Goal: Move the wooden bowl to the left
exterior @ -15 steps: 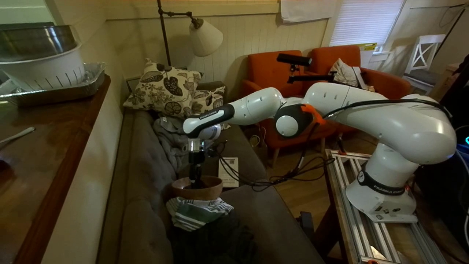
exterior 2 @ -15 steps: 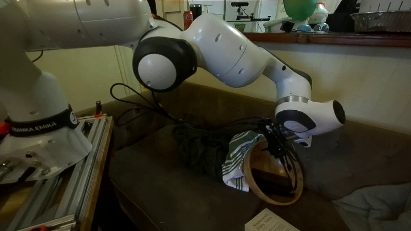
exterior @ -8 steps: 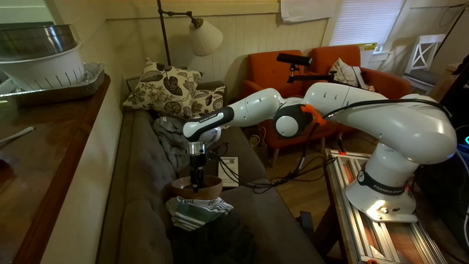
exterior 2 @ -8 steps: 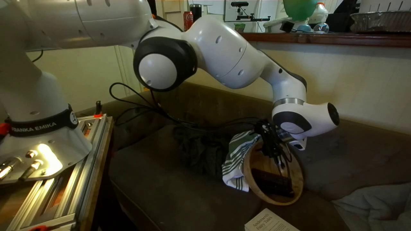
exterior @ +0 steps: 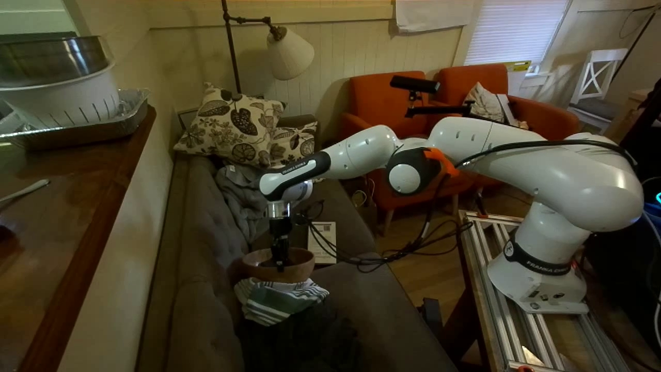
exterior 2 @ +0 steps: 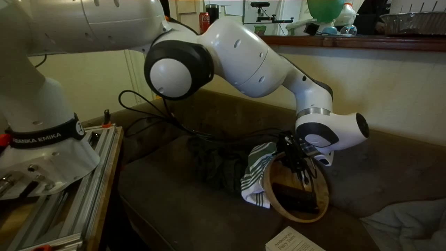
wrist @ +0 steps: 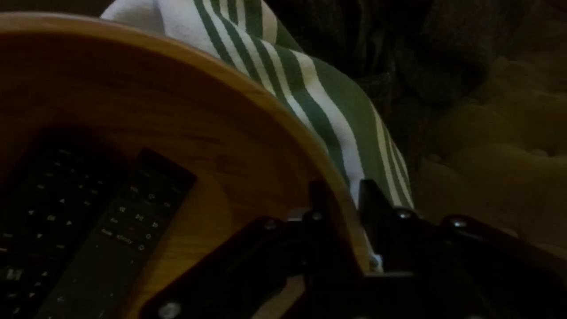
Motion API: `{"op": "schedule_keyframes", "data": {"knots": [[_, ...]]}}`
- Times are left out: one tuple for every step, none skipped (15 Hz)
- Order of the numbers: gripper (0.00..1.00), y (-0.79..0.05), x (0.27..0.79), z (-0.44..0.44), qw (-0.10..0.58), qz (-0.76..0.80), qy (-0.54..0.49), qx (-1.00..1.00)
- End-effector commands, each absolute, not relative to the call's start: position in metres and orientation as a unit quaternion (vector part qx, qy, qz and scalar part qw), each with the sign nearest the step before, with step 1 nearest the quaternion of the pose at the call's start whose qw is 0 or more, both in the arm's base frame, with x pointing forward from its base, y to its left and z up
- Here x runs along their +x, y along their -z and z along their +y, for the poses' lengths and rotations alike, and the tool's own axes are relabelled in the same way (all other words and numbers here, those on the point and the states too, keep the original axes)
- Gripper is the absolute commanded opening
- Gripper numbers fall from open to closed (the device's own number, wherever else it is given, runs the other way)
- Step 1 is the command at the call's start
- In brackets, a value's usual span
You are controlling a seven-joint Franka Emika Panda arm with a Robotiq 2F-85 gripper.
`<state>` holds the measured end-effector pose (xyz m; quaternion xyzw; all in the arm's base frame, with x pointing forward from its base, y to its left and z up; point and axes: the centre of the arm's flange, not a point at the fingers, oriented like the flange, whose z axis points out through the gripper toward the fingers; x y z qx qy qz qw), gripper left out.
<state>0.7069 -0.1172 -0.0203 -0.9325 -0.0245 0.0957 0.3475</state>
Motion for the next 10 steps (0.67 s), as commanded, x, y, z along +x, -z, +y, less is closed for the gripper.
{"op": "schedule_keyframes", "data": {"knots": [[0.02, 0.039, 0.740, -0.121, 0.346, -0.012, -0.109, -0.932], [0.04, 0.038, 0.739, -0.120, 0.347, -0.008, -0.108, -0.932], [0.04, 0.033, 0.736, -0.120, 0.346, -0.005, -0.103, -0.933], [0.03, 0.020, 0.727, -0.121, 0.345, -0.002, -0.097, -0.933], [0.04, 0.006, 0.716, -0.119, 0.340, 0.000, -0.094, -0.936], [0.03, -0.008, 0.708, -0.117, 0.332, 0.005, -0.087, -0.939], [0.04, -0.026, 0.698, -0.109, 0.314, 0.013, -0.082, -0.946], [0.03, -0.041, 0.695, -0.099, 0.293, 0.018, -0.074, -0.953], [0.02, -0.054, 0.695, -0.087, 0.273, 0.020, -0.075, -0.959], [0.03, -0.062, 0.699, -0.076, 0.251, 0.019, -0.077, -0.965]]}}
